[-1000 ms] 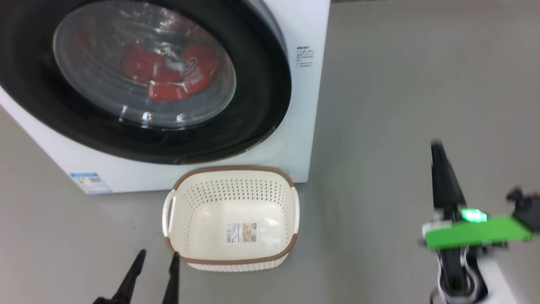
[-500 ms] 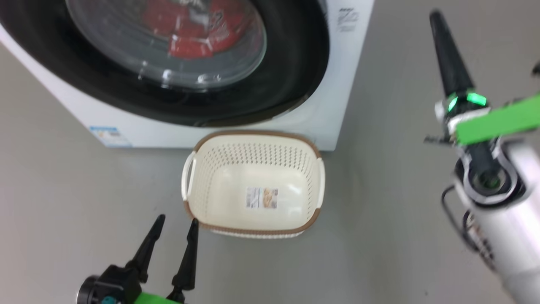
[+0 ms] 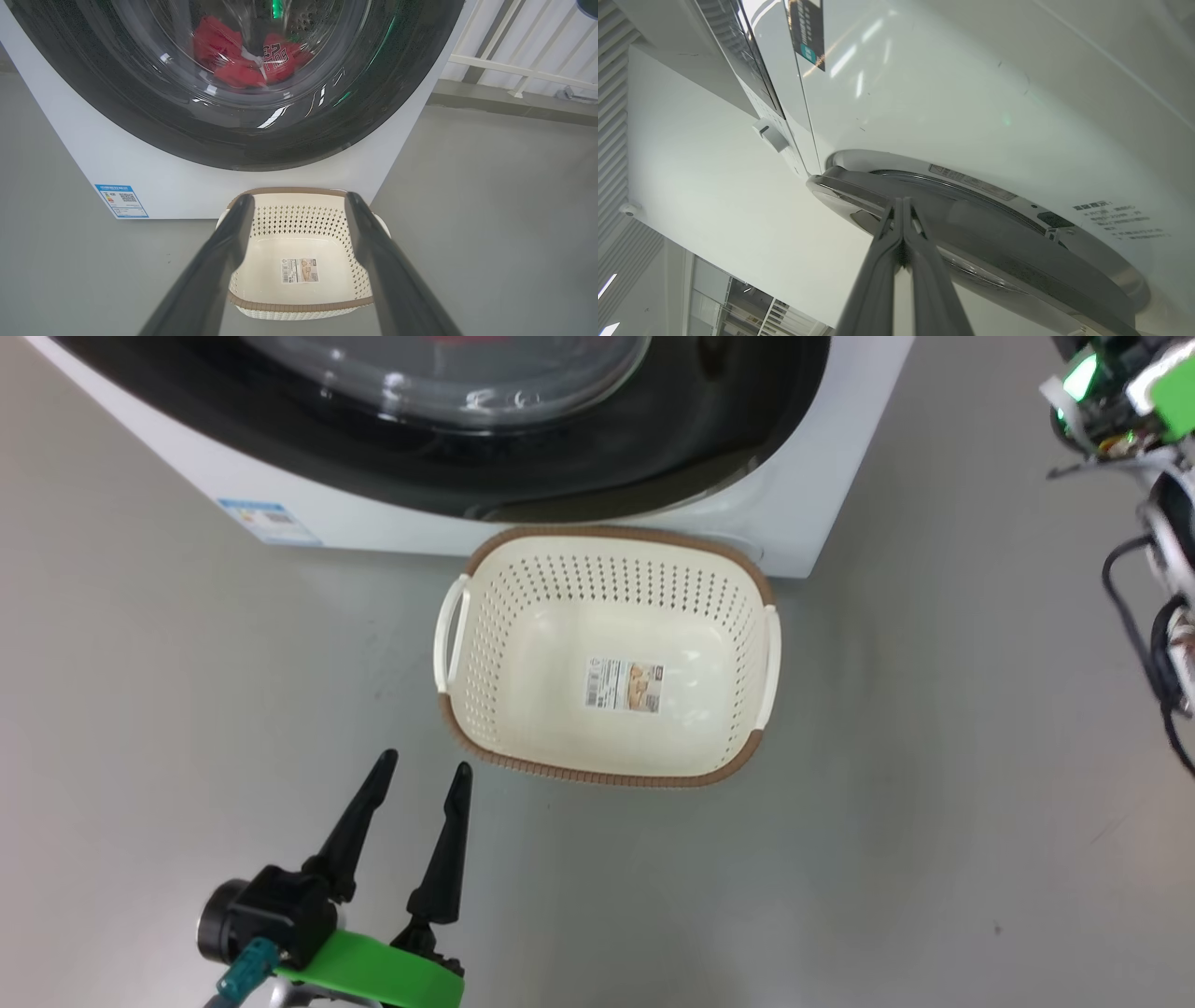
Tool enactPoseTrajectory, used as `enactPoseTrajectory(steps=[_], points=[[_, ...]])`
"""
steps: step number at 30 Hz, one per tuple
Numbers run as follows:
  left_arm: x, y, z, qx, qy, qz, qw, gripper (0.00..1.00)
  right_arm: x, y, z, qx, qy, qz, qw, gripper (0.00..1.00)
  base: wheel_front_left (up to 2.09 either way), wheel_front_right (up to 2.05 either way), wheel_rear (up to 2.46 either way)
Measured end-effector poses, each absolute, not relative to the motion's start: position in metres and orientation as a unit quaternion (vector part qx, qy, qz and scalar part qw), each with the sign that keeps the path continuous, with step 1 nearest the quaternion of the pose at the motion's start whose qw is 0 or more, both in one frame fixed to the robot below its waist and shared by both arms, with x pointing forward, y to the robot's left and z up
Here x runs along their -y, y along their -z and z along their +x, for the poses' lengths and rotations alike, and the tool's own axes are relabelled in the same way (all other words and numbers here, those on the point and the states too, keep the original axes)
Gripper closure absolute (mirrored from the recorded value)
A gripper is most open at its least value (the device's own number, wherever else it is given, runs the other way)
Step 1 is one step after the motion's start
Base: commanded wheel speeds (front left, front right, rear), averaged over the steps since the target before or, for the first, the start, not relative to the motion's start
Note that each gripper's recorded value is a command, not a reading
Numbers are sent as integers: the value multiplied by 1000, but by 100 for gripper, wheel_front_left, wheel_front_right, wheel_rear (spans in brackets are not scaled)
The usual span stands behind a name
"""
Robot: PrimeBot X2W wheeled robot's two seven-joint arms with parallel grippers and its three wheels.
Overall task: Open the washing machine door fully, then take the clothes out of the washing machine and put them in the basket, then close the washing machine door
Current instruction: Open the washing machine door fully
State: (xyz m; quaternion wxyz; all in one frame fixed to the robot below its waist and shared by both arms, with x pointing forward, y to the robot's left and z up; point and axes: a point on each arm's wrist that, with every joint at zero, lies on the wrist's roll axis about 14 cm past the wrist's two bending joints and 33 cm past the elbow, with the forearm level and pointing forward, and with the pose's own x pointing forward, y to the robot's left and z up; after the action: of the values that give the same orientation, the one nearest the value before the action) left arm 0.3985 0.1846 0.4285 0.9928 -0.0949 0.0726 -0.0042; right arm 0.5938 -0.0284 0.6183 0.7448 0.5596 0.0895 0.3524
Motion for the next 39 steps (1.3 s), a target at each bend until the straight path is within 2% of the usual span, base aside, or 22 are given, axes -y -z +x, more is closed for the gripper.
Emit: enactPoseTrajectory(steps=[8,20,39], points=[[-189,-413,405,-93,-2,-95,991,0,-2,-591,618,-187,-392,554,710,100,0,0,0],[-199,-400,399,-112,-22,-100,988,0,-39,-572,638,-256,-419,539,684,100,0,0,0],[-192,-416,404,-89,-10,-105,990,0,-47,-572,617,-288,-429,494,699,100,0,0,0]])
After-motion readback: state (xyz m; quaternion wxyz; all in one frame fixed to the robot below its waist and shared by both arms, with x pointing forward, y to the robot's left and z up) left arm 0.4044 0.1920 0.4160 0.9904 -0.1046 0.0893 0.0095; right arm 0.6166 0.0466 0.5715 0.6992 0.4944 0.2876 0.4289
